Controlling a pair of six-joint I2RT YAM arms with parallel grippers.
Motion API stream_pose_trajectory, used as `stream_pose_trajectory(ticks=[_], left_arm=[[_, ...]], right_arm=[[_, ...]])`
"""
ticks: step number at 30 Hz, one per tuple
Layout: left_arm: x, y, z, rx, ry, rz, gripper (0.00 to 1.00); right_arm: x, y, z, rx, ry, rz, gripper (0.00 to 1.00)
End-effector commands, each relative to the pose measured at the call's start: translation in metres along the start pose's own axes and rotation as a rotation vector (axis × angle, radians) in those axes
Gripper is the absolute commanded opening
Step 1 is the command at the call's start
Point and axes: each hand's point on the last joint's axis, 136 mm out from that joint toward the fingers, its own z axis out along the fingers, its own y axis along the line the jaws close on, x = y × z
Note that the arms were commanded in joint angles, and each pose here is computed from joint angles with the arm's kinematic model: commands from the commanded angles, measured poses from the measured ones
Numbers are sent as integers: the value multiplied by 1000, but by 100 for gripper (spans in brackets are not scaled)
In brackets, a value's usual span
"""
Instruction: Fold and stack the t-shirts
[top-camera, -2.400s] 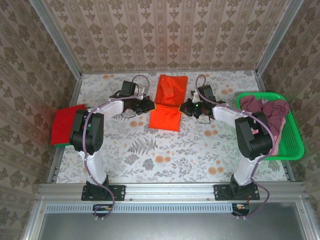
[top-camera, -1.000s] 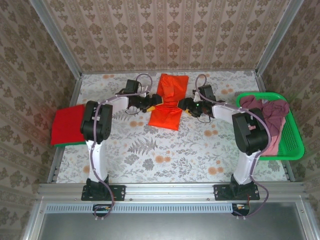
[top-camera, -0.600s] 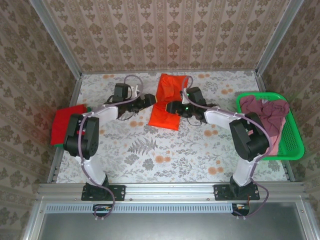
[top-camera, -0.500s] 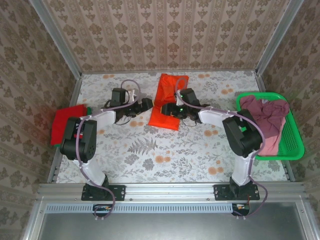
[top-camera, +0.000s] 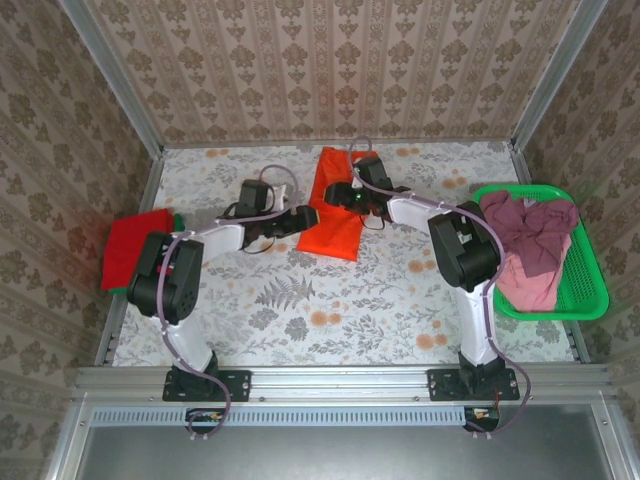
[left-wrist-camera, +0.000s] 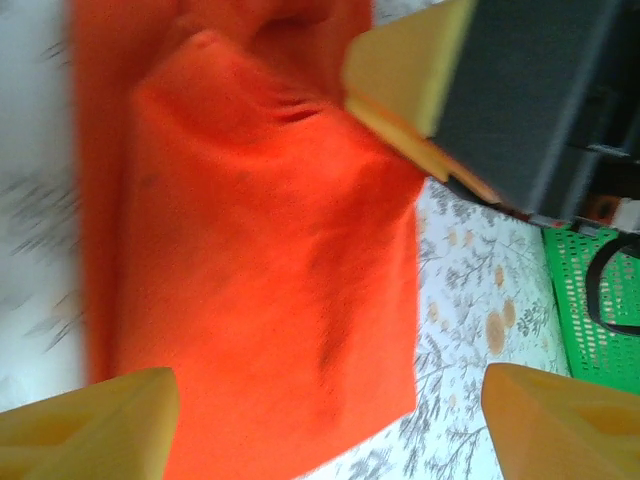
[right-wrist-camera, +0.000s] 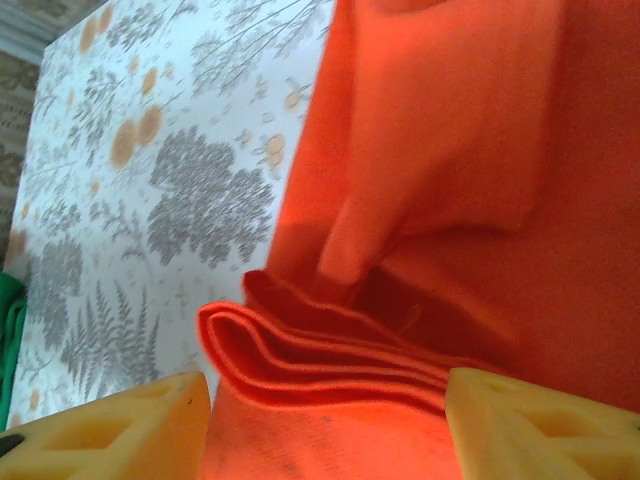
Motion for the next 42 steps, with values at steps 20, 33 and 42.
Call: stream_pose_trajectory(ticks=[20,33,42], left_arm=[[118,-1,50,20,254,-135,37],[64,-37,26,-20,81,52,59],[23,-1,52,-32,62,-26,46]], right_arm=[[11,-8,-11,-4,57,-14,62],[14,4,-79,0,-60,8,60],[51,-16,-90,26,-16,79,43]])
